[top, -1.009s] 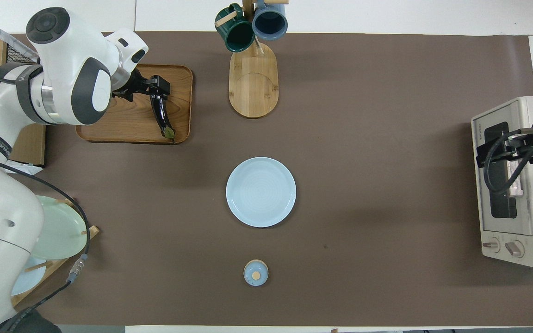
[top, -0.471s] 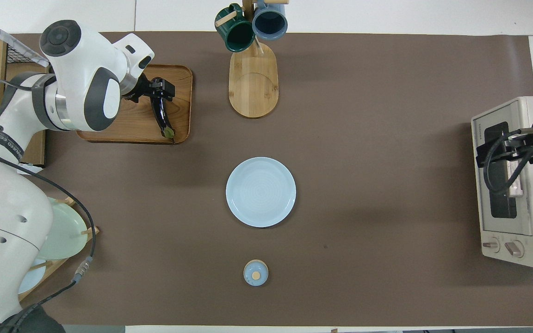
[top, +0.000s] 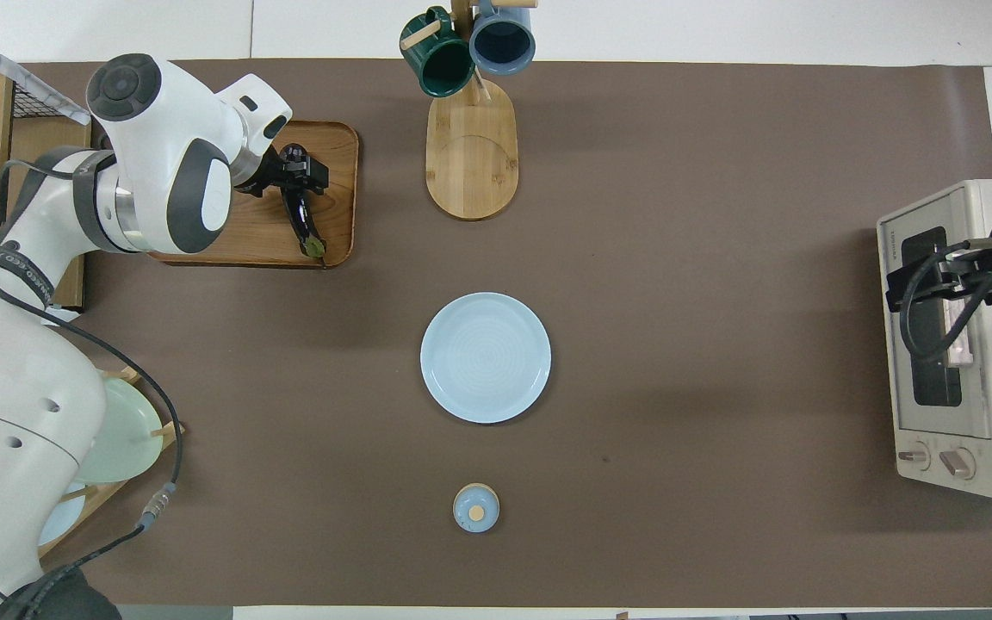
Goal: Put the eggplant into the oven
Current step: 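Lift the eggplant off the wooden board with the left gripper, then carry the eggplant with the left gripper onto the light blue plate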
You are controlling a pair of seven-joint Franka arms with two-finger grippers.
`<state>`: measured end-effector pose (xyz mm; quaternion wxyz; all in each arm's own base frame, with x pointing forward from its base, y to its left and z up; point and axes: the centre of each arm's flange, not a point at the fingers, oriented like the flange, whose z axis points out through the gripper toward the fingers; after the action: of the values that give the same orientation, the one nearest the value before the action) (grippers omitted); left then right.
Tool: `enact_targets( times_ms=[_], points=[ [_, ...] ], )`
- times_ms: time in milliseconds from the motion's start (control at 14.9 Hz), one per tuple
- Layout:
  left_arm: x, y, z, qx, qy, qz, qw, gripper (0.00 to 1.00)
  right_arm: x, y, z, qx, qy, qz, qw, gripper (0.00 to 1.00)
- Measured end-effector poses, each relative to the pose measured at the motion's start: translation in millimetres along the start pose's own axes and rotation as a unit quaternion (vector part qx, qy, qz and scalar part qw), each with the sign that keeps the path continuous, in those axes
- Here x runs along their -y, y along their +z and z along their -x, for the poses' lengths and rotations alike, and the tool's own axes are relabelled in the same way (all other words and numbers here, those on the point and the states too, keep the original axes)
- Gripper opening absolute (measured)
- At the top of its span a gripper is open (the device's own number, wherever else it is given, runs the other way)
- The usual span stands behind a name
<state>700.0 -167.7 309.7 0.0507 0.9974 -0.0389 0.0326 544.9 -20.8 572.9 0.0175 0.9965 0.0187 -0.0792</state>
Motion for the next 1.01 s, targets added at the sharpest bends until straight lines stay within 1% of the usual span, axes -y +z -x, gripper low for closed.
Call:
enact_targets(
  times_ms=[67,135,202,269,336,404,538,673,807,1009],
  points=[
    [-1,1,1,0.0,0.001,0.0,1.0,0.75,0,0,0,0.0,0.0,0.0,1.0,1.0],
    [-3,3,2,0.0,0.002,0.0,1.0,0.75,0,0,0,0.0,0.0,0.0,1.0,1.0],
    [-4,3,2,0.0,0.003,0.0,1.0,0.7,0,0,0,0.0,0.0,0.0,1.0,1.0],
    [-5,3,2,0.0,0.004,0.0,1.0,0.55,0,0,0,0.0,0.0,0.0,1.0,1.0],
    [-5,2,2,-0.001,0.004,0.0,1.0,0.43,0,0,0,0.0,0.0,0.0,1.0,1.0],
    [-5,0,2,-0.001,0.004,0.0,1.0,0.37,0,0,0,0.0,0.0,0.0,1.0,1.0],
    [-4,-10,-1,-0.003,0.002,0.002,1.0,0.37,0,0,0,0.0,0.0,0.0,1.0,1.0],
    [-6,-37,-4,-0.007,-0.011,0.019,1.0,0.37,0,0,0,0.0,0.0,0.0,1.0,1.0],
    [-10,-79,3,0.002,-0.025,0.031,0.999,0.37,0,0,0,0.0,0.0,0.0,1.0,1.0],
    [-35,-151,32,0.026,-0.048,0.034,0.998,0.37,0,0,0,0.0,0.0,0.0,1.0,1.0]
  ],
)
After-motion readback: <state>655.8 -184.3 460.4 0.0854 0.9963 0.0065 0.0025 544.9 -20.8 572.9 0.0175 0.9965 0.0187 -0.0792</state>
